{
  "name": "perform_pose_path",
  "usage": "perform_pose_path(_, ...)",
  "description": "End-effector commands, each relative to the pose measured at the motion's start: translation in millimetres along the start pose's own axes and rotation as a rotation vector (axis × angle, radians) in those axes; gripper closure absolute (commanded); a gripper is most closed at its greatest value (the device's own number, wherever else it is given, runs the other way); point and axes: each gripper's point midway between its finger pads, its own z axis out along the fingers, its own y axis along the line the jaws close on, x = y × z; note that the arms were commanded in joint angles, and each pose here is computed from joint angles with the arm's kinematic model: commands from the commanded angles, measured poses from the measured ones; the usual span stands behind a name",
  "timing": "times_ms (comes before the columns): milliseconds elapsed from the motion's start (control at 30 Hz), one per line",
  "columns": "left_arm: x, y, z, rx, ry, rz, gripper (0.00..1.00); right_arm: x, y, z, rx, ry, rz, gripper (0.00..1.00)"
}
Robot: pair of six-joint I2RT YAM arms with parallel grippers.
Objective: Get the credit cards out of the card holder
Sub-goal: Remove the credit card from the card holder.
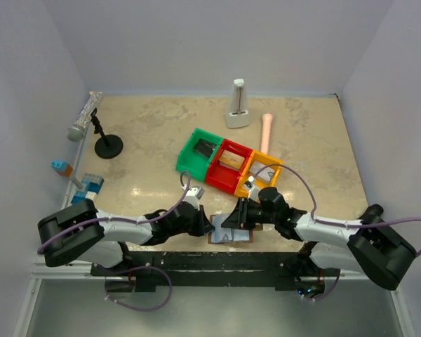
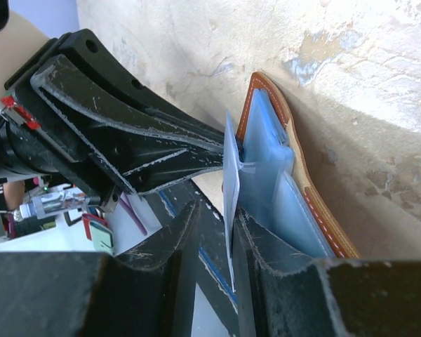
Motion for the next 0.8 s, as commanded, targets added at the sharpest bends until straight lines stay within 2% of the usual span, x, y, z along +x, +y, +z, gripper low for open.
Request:
perform_pose_path(0,26,42,-6,-0.152,0.079,0.013,1.00,-7,20,-4,-0.043,-0.013,-0.057,0.73)
perform_pose_path(767,28,48,-6,-0.179,0.081,0.006,1.00,-9,19,-17,-0.019,-0.048,-0.081,0.78)
